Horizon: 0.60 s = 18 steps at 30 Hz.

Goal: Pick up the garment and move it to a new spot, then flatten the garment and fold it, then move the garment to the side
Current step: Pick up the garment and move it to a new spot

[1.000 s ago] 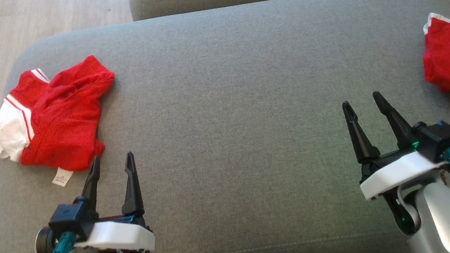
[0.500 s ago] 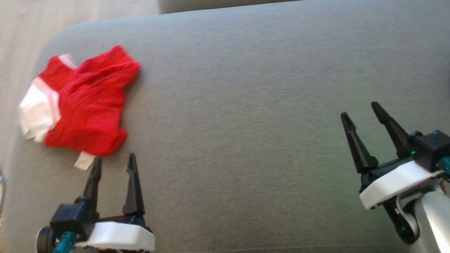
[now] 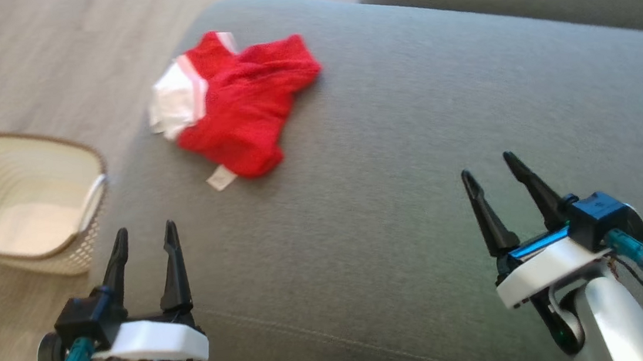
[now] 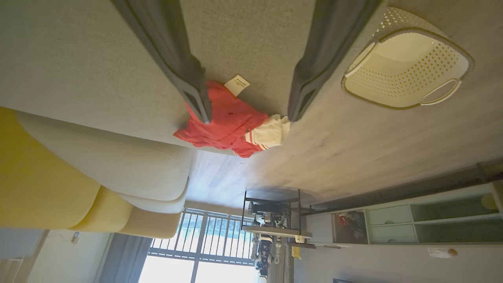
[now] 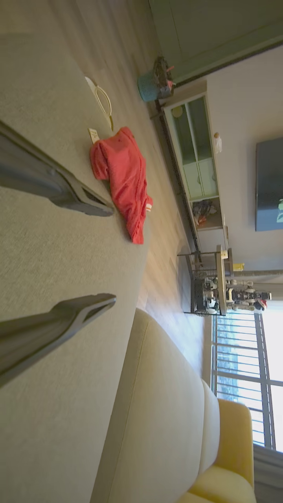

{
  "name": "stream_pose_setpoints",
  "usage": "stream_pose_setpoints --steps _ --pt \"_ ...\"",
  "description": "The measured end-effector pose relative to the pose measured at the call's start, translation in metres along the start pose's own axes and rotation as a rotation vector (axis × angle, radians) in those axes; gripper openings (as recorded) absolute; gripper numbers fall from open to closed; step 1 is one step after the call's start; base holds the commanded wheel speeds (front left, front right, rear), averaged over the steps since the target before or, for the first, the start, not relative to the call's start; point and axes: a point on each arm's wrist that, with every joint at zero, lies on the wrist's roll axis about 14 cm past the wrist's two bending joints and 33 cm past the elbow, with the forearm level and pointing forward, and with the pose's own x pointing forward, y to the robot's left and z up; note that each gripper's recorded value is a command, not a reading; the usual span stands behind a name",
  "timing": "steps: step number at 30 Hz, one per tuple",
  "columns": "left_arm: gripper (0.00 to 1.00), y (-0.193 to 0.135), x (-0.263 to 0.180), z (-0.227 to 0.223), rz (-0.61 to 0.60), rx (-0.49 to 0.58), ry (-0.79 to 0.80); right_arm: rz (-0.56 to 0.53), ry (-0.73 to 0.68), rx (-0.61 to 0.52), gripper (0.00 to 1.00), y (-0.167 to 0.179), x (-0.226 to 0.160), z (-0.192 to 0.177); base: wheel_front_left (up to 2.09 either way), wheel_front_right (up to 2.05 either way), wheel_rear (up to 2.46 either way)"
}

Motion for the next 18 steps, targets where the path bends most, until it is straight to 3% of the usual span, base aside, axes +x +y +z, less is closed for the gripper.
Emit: stream_pose_setpoints --steps 10,18 --pt "1.00 0.050 -0.036 0.014 0.165 0.006 -0.044 0.176 0.007 0.014 1.00 0.062 0.014 -0.001 0.00 0.00 0.00" --pt "1.00 0.056 -0.039 0.019 0.196 0.009 -0.056 0.206 0.032 0.025 1.00 0.072 0.014 -0.009 0.00 0.00 0.00"
